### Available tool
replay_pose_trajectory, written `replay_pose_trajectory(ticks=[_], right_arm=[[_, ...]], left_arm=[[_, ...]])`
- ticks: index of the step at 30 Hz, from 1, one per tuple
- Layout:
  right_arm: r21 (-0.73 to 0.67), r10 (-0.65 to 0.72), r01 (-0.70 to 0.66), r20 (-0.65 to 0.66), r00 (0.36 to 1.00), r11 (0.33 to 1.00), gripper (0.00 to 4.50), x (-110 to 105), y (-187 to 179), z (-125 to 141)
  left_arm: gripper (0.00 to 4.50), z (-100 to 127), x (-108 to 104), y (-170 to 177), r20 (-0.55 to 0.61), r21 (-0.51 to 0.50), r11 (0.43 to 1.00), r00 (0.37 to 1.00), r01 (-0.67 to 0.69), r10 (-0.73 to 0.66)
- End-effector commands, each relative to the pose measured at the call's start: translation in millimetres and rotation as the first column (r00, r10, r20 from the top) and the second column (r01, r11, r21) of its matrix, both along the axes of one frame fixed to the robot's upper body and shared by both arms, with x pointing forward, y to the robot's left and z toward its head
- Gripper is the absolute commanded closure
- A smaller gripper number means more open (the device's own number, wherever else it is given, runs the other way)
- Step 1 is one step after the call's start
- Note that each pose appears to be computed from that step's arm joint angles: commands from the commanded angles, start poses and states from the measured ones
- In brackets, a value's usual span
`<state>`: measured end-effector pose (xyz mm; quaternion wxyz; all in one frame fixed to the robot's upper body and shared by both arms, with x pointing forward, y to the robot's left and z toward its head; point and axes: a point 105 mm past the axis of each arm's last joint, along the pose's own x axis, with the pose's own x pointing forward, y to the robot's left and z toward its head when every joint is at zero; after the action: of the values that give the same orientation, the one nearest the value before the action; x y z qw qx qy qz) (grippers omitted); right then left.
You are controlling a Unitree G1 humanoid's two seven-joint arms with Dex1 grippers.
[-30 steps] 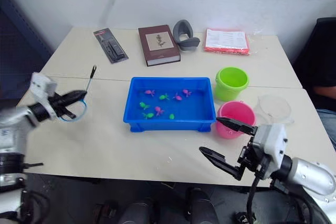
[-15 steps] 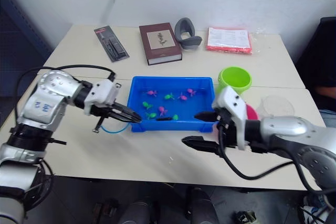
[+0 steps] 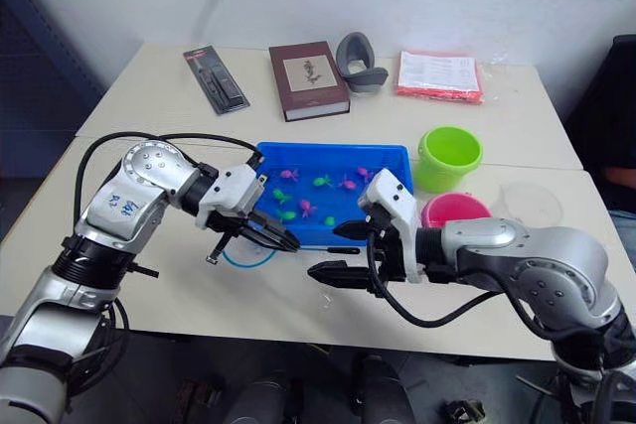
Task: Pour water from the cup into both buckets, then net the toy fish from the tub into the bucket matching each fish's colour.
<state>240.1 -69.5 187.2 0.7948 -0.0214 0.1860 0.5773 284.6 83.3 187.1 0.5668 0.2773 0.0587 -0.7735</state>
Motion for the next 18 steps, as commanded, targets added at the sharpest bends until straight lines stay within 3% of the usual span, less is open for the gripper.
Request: replay_pose_trajectory(ticks=[1, 7, 9, 14, 15, 17, 18], right_arm=[[0.033, 0.005, -0.005, 0.015, 1.000, 0.999, 1.28, 0, 2, 10], [0.075, -0.005, 0.003, 0.024, 1.000, 0.997, 4.29, 3, 4, 12], [0.081, 0.005, -0.007, 0.033, 0.999, 0.997, 4.45, 3, 5, 13], [0.088, 0.029, -0.038, 0.104, 0.994, 0.995, 4.50, 1, 5, 20], [0.088, 0.024, -0.035, 0.120, 0.992, 0.996, 4.50, 1, 3, 21], [0.083, 0.010, -0.022, 0.150, 0.989, 0.996, 4.50, 0, -2, 24], [0.078, -0.003, -0.010, 0.159, 0.987, 0.997, 4.50, 0, -5, 25]], left_arm=[[4.50, 6, -6, -4, 0.012, -0.036, 0.999, 1.000, 0.024, -0.024], [4.50, 8, -5, -6, 0.002, -0.066, 0.998, 1.000, 0.008, -0.008], [4.50, 8, -5, -5, -0.006, -0.076, 0.997, 1.000, 0.006, -0.006], [2.75, 22, -1, 0, -0.038, -0.184, 0.982, 0.999, -0.033, 0.026], [2.19, 29, 5, 4, -0.027, -0.226, 0.972, 0.998, -0.067, 0.062], [1.70, 50, 19, 15, -0.022, -0.337, 0.929, 0.987, -0.155, 0.157], [1.15, 60, 26, 21, -0.012, -0.391, 0.900, 0.979, -0.192, 0.204]])
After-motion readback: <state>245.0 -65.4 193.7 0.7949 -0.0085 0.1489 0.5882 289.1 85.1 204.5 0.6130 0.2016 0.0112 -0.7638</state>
